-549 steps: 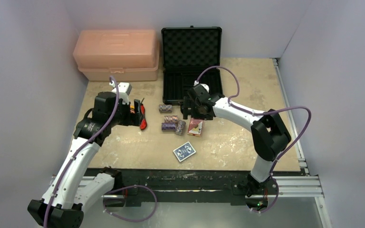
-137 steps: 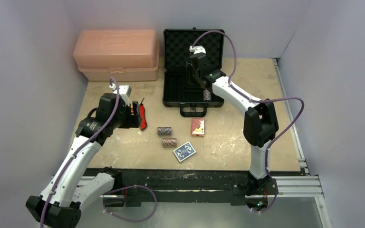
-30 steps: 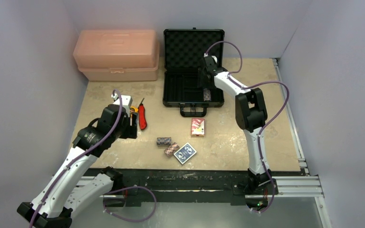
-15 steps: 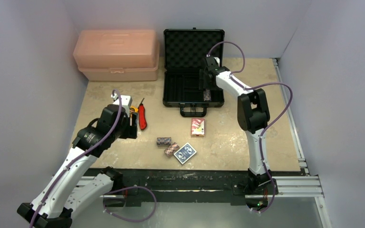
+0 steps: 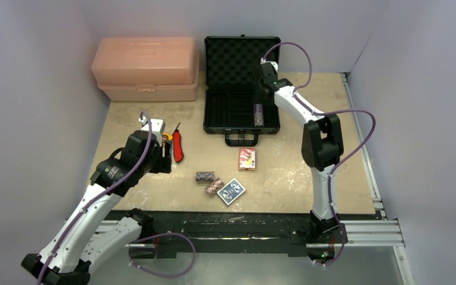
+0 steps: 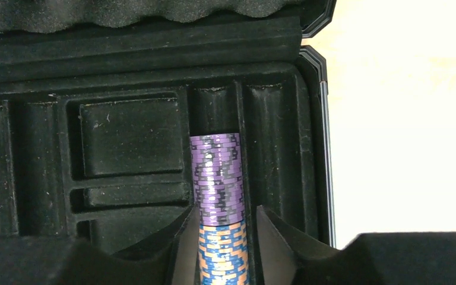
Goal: Pack up texas hold em set
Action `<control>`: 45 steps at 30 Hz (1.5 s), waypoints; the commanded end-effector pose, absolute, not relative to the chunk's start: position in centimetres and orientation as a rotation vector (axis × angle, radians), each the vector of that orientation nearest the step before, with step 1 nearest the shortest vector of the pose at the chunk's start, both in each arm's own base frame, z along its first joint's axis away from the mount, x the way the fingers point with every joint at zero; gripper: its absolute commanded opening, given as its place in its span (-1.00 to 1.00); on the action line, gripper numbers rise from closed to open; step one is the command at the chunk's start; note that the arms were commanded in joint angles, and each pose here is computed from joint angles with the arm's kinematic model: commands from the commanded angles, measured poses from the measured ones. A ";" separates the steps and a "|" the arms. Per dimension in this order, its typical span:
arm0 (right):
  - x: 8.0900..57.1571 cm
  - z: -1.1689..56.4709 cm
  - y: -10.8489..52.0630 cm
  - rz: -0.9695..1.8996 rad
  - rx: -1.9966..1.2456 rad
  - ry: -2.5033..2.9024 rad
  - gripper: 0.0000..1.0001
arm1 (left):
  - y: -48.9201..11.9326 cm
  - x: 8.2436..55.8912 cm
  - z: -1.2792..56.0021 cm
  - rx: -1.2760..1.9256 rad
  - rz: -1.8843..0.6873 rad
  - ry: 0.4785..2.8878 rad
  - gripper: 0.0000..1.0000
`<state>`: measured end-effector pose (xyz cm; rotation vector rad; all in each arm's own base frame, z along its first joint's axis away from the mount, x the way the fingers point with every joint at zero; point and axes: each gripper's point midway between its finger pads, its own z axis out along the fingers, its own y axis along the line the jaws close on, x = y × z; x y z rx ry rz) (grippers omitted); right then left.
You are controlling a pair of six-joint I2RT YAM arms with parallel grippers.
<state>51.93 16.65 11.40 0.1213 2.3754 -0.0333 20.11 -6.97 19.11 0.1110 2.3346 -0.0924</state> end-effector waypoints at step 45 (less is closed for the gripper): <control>46.8 17.8 20.3 0.020 -0.058 2.292 0.54 | -7.0 20.7 20.2 0.106 -0.125 2.286 0.30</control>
